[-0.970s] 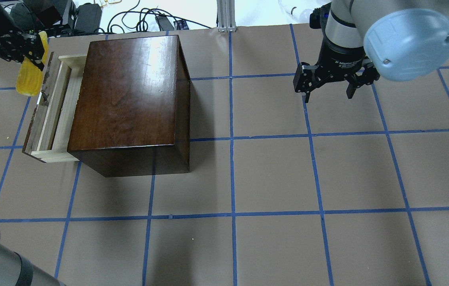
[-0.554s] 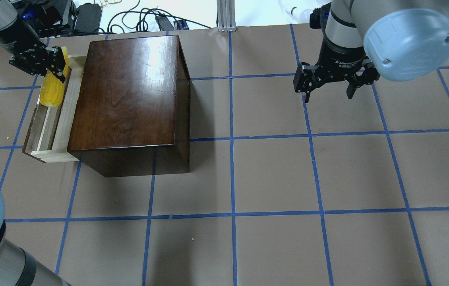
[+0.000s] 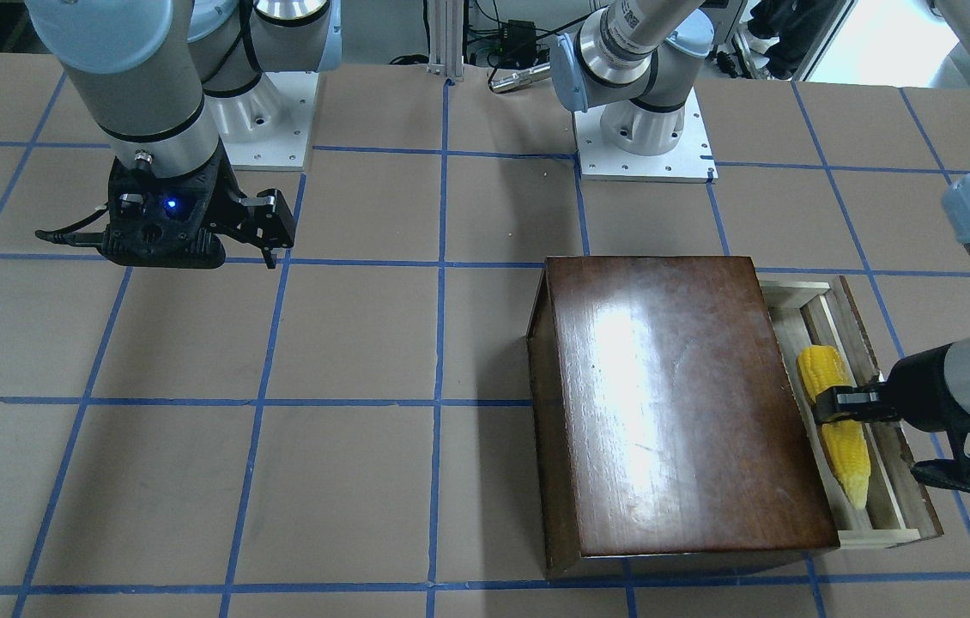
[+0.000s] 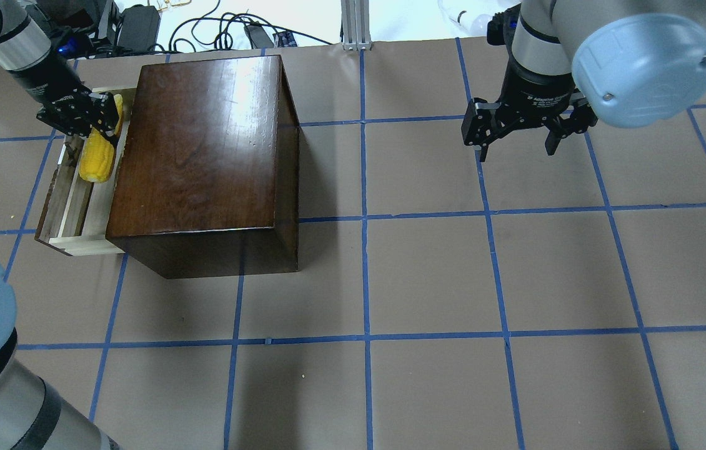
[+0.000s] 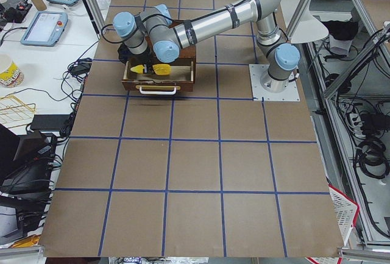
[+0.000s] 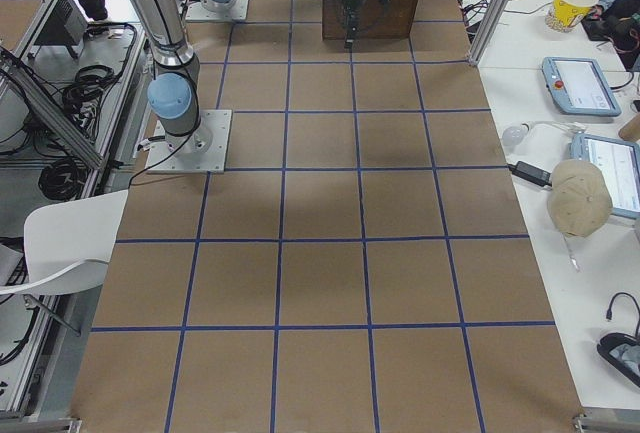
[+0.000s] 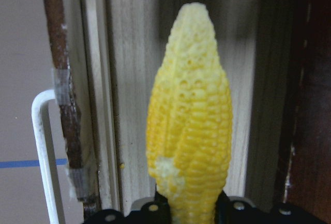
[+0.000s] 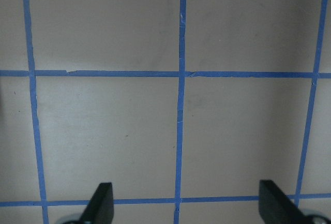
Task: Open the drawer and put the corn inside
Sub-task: 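Lower the corn into the drawer and open the left gripper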
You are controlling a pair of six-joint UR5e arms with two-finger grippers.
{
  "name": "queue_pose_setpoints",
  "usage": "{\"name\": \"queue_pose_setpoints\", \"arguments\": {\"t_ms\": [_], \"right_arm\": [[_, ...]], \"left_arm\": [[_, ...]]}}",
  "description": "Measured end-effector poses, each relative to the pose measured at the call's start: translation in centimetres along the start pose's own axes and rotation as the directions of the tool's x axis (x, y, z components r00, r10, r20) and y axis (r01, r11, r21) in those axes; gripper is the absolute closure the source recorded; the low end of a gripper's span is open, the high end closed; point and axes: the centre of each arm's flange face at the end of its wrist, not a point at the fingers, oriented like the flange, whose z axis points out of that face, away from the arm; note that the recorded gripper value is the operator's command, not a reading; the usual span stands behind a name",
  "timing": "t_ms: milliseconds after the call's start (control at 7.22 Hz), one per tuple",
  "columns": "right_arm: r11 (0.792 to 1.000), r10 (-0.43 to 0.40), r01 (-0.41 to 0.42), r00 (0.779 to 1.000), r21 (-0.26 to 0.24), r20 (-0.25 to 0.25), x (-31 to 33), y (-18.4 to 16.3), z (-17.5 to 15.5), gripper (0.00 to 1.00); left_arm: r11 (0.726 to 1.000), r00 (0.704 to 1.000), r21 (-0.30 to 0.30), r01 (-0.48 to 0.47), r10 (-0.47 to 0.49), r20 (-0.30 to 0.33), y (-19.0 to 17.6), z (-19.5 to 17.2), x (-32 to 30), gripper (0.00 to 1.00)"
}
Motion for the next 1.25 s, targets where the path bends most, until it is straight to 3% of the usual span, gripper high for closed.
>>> {"name": "queue_pose_setpoints", "arguments": {"t_ms": [416,554,831,1247], "right_arm": [[1.000,0.001,-0.001,1.000,0.000,0.000,0.0,0.0,0.0,0.00],[1.000,0.001,-0.001,1.000,0.000,0.000,0.0,0.0,0.0,0.00],[1.000,0.001,-0.001,1.000,0.000,0.000,0.0,0.0,0.0,0.00],[1.000,0.001,-0.001,1.000,0.000,0.000,0.0,0.0,0.0,0.00]], "left_arm": [[1.000,1.000,-0.026,0.004,-0.005,-0.009,-0.5,1.7,-0.3,0.15],[0.999,1.000,-0.031,0.008,-0.008,-0.011,-0.6,2.0,-0.4,0.07],[1.000,1.000,-0.027,0.010,-0.010,-0.009,-0.4,1.6,-0.3,0.00],[1.000,1.000,-0.010,0.007,-0.007,0.005,0.7,-0.5,0.3,0.00]]}}
